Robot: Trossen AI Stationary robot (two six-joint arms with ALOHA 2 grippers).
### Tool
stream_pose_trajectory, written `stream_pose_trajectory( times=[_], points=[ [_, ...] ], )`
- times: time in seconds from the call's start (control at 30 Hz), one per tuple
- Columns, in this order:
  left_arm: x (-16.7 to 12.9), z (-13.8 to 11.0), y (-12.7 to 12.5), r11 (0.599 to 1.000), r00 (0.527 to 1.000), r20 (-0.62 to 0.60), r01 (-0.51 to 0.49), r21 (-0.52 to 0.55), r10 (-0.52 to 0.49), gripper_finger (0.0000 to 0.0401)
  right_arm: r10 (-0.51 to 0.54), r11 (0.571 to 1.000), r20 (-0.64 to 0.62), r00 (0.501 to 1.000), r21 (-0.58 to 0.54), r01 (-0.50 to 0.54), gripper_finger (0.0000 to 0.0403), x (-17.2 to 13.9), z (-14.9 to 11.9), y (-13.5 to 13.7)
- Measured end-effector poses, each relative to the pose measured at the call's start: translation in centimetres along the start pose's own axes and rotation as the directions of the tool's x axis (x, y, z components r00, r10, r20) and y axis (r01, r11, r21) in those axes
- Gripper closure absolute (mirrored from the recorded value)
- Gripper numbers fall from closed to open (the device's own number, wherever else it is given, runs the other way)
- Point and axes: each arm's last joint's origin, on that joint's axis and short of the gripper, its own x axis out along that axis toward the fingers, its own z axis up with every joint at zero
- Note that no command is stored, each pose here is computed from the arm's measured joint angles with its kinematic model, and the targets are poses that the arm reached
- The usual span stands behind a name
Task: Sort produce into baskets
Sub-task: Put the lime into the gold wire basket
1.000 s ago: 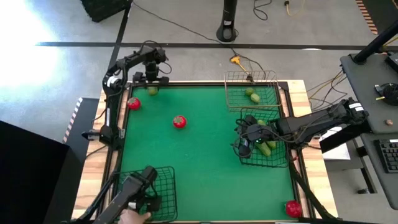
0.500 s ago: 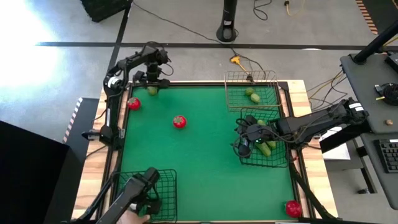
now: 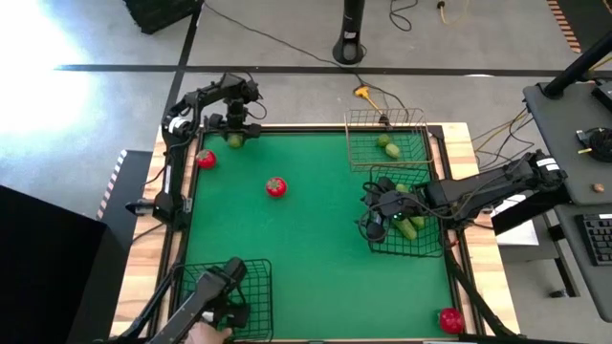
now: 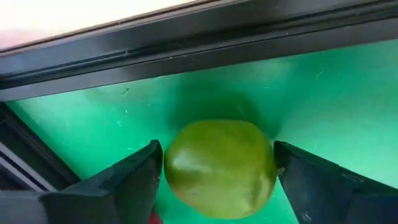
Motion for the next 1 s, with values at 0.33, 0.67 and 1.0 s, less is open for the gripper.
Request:
stream_pose_trajectory(
  times=[0.33,0.67,1.0],
  points=[
    [-2.3,0.1,-0.1,0.999,0.999,0.052,-0.01,0.036,0.008,0.0204,-0.005,1.0,-0.012,1.0,-0.005,0.005,0.0051,0.0,-0.1,-0.1],
    [-15.3,-6.3,-6.0,0.972,0.912,0.404,-0.029,0.232,-0.069,0.0205,0.002,1.0,-0.017,1.0,0.02,-0.002,0.0051,-0.1,-0.1,0.0],
    [-14.9,-21.0,-22.7,0.713,0.783,0.538,-0.182,0.677,-0.311,0.0206,0.195,0.98,-0.02,0.981,0.043,-0.194,0.0051,-1.7,0.2,2.3]
  ],
)
